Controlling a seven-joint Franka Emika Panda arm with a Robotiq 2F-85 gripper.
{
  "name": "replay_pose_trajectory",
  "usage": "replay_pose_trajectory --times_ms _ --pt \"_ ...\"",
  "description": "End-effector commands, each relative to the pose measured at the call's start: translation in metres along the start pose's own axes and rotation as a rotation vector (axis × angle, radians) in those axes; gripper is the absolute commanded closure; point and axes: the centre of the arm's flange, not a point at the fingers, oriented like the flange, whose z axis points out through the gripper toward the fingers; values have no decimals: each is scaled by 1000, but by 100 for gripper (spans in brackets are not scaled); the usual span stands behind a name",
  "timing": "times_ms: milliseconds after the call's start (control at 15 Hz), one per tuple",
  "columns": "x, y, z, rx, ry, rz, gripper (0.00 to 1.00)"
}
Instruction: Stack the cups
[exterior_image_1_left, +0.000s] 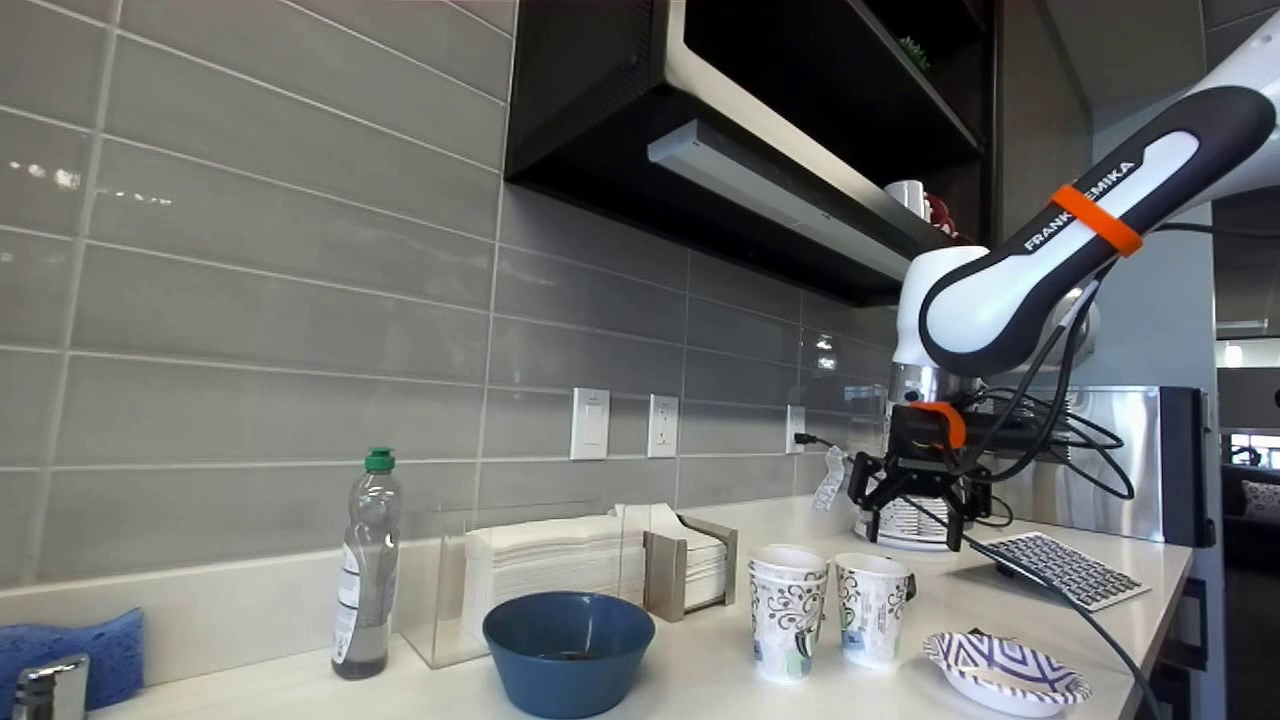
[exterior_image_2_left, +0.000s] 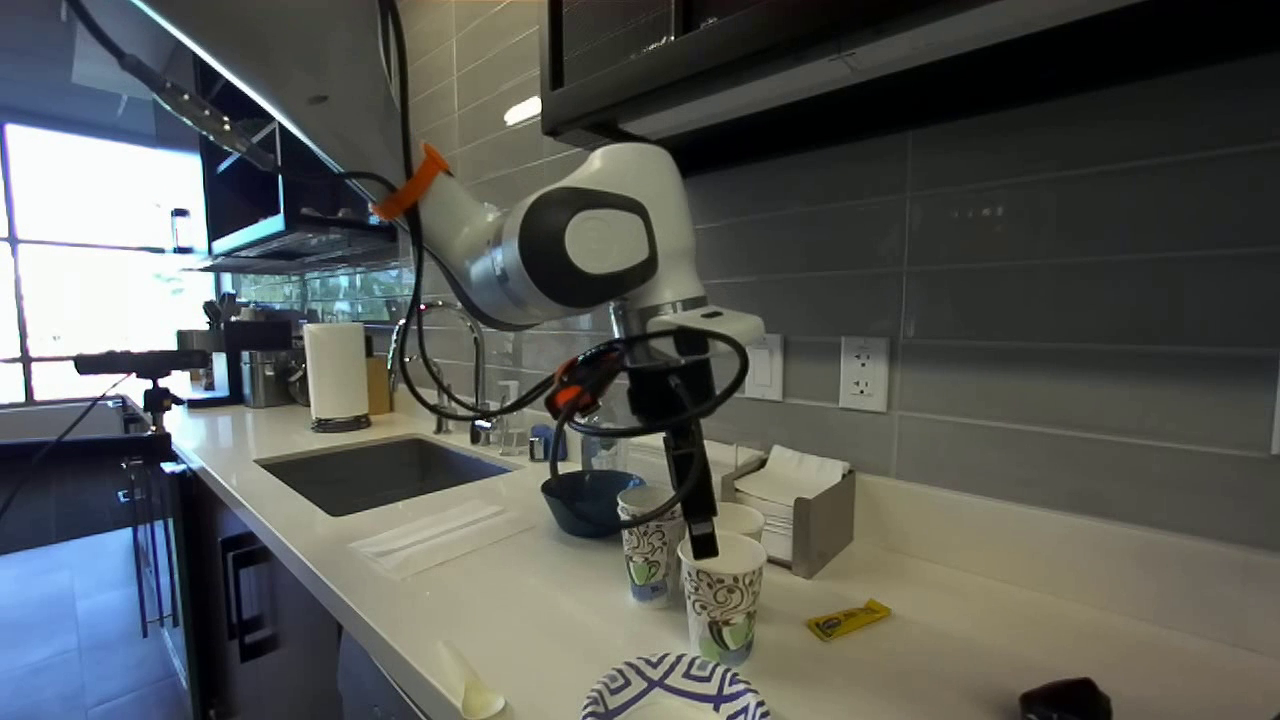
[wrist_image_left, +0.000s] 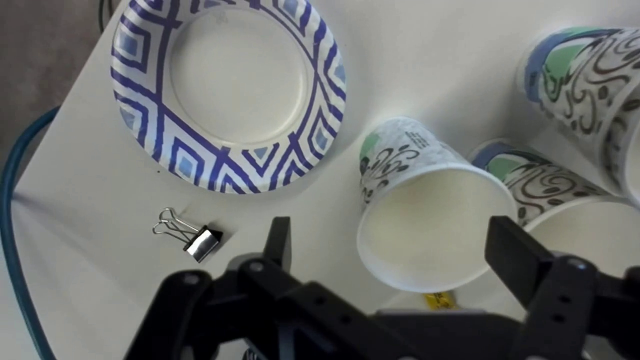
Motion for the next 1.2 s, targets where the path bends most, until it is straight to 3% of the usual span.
replay_pose_trajectory --times_ms 0,67,267,400,867,1000,1133 --pt "9 5 20 -8 -29 55 0" --pt "11 7 26 -11 -34 59 0" --pt "15 10 39 -8 -45 68 13" --pt "19 11 45 2 -43 77 39" --pt "24 13 53 14 -27 104 89" --pt "25 17 49 11 -20 113 100" --pt "26 21 41 8 -6 121 100"
